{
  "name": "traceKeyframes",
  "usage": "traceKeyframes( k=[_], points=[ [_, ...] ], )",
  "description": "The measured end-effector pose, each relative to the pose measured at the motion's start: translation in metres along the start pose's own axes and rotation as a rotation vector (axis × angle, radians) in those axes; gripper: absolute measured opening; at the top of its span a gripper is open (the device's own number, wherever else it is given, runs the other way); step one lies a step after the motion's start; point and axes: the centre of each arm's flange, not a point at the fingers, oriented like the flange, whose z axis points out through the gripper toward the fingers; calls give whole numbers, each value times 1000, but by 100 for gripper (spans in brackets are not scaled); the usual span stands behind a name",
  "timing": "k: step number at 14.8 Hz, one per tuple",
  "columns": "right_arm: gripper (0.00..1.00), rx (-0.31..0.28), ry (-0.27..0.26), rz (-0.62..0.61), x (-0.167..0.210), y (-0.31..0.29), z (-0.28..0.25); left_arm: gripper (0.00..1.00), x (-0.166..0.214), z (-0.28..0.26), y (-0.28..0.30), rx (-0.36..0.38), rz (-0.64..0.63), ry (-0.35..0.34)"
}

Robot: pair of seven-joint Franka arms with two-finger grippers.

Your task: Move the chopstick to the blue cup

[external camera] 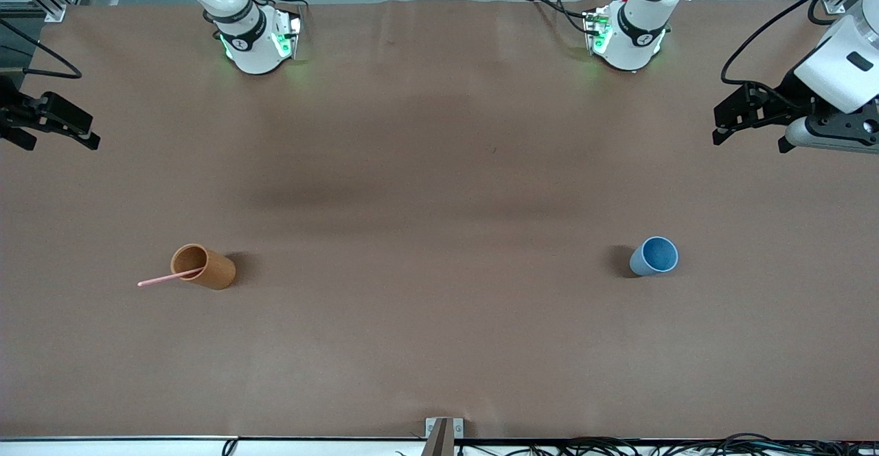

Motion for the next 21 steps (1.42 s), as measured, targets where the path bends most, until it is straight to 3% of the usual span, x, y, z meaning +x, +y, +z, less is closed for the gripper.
traceKeyframes(
  k=[11,15,18,21],
  points=[
    [100,1,-1,2,0,1,1,100,0,-1,1,0,3,2],
    [100,0,-34,39,11,22,22,100,2,4,-2,0,-2,-7],
    [100,-2,-43,71,42,42,67,100,23,50,-27,2,-39,-61],
    [100,-2,-51,109,79,68,134,100,55,131,-48,2,-40,-73]
  ],
)
